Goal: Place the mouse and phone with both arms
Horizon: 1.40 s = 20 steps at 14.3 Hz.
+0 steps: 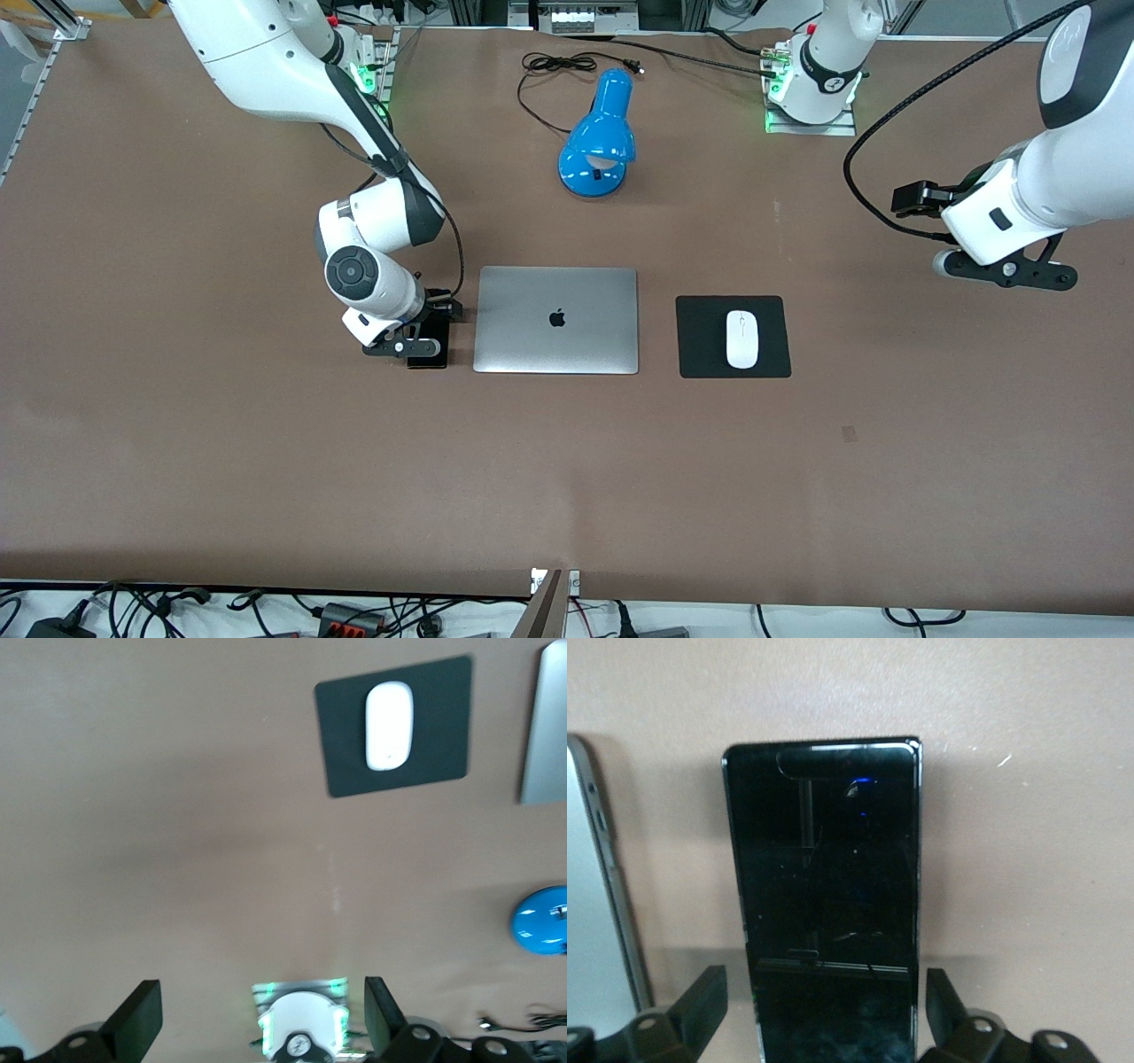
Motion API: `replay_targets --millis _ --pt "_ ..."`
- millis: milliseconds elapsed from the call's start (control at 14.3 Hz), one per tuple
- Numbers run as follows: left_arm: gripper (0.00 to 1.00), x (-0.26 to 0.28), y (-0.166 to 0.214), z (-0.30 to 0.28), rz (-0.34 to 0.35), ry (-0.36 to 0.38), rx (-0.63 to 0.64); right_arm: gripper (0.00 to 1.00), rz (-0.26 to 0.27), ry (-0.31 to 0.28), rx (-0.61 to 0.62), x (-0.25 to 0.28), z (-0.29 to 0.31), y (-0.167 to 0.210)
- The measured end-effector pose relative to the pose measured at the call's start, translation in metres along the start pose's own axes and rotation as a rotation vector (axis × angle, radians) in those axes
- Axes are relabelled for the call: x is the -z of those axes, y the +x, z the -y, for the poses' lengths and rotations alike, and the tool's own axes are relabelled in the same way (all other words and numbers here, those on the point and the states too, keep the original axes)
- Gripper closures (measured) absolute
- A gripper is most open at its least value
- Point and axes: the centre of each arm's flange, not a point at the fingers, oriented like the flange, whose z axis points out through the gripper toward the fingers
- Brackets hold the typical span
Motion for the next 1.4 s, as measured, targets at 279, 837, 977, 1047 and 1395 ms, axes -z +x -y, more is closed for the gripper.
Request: replay_targets --millis 279,837,977,1047,1395 --pt "0.0 0.007 -0.009 0.052 -0.159 -0.056 0.084 0.0 -0.039 0.015 -0.031 0.05 -0.003 0.028" --pt "0.0 0.018 -0.055 0.041 -0.311 0.03 0.079 0.0 0.035 0.038 -0.157 0.242 -0.185 0.072" --pt "0.0 0.016 -0.054 0.039 -0.309 0.03 0.079 0.0 0.045 0.05 -0.16 0.267 -0.233 0.065" --pt "0.0 0.015 -0.053 0.039 -0.307 0.029 0.086 0.0 0.056 0.055 -0.173 0.284 -0.255 0.059" --pt "0.0 0.011 -0.051 0.039 -0.29 0.026 0.098 0.0 0.125 -0.021 -0.218 0.364 -0.306 0.023"
